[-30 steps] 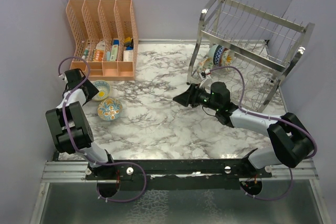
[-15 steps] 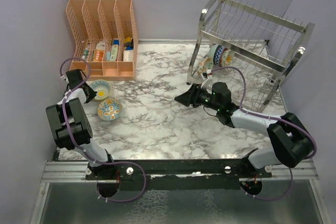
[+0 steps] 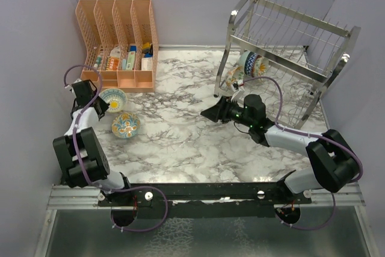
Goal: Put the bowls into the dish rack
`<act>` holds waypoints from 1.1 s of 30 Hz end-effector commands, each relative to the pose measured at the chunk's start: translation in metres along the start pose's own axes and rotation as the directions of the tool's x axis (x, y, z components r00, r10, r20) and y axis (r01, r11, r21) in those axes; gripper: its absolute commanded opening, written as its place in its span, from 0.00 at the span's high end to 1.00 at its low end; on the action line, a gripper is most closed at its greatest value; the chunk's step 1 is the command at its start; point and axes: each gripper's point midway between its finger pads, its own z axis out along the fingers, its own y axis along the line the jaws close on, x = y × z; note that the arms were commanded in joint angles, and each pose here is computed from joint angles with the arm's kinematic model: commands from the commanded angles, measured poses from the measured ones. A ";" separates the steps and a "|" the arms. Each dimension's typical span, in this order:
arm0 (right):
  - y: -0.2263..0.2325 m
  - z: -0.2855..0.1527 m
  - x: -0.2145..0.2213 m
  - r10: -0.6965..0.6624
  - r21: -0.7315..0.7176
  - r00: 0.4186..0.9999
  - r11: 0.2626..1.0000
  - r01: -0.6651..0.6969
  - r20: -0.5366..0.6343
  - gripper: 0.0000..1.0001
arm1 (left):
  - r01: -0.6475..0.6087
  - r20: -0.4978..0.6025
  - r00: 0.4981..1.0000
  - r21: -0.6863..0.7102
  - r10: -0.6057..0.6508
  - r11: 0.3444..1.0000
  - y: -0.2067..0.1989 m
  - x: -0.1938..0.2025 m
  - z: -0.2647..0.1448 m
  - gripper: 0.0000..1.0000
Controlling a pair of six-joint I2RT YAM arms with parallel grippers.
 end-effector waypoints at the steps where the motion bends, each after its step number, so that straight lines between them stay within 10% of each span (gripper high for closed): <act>1: 0.017 -0.003 -0.013 -0.082 -0.061 0.996 0.995 0.083 0.021 0.48 | 0.012 0.214 0.976 0.162 -0.047 0.987 -0.039 -0.060 -0.050 1.00; 9: 0.023 -0.005 -0.027 -0.157 -0.026 0.987 0.987 0.158 0.010 0.47 | -0.094 0.226 0.974 0.288 0.027 0.953 -0.083 -0.054 -0.090 1.00; 33: 0.013 -0.008 -0.039 -0.295 0.097 0.948 0.947 0.307 -0.121 0.44 | -0.494 0.152 0.854 0.538 0.497 0.683 -0.239 0.143 -0.125 1.00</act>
